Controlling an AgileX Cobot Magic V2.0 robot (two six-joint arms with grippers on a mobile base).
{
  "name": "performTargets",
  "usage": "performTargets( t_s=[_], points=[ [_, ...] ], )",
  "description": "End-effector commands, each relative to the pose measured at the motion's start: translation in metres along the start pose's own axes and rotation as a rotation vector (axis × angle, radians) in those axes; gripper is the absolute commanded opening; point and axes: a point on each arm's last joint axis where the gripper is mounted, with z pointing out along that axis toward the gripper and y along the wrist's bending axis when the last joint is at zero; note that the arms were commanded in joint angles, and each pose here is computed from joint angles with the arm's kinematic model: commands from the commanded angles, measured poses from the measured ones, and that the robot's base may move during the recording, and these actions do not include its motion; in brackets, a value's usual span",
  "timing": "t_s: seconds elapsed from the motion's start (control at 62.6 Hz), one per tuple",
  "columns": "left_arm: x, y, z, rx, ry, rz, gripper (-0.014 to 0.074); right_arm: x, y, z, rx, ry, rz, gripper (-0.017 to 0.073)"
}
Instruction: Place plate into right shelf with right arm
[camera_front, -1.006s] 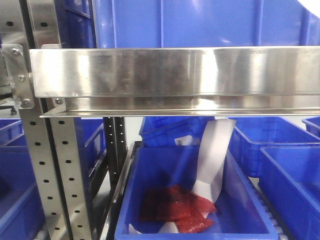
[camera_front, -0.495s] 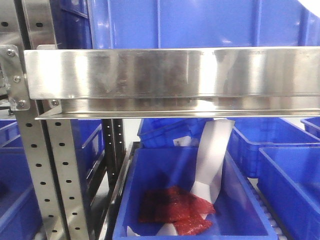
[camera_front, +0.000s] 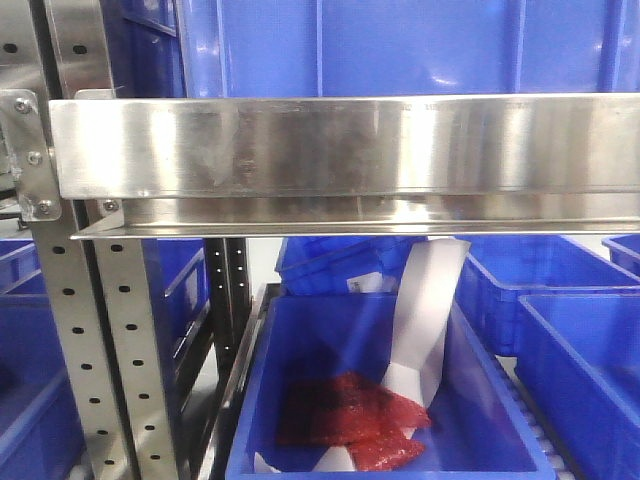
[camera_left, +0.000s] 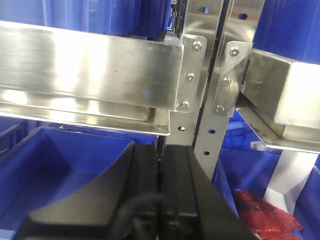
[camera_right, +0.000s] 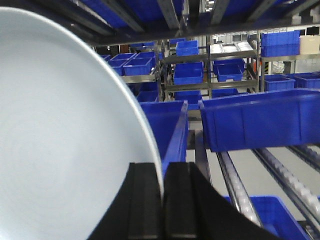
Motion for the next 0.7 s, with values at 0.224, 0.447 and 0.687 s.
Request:
performTargets(
  t_s=[0.224, 0.447, 0.687],
  points=[
    [-0.005, 0.001, -0.001, -0.012, -0.089, -0.015, -0.0128, -0.063, 0.004, 0.092, 0.011, -0.083, 0.009, 0.0054],
    [-0.005, 0.001, -0.001, -0.012, -0.089, -0.015, -0.0128, -0.071, 0.013, 0.160, -0.031, -0.058, 0.019, 0.0054],
    [-0.005, 0.001, -0.001, -0.012, -0.089, -0.015, -0.0128, -0.058, 0.020, 0.222, -0.052, -0.023, 0.024, 0.0054]
  ],
)
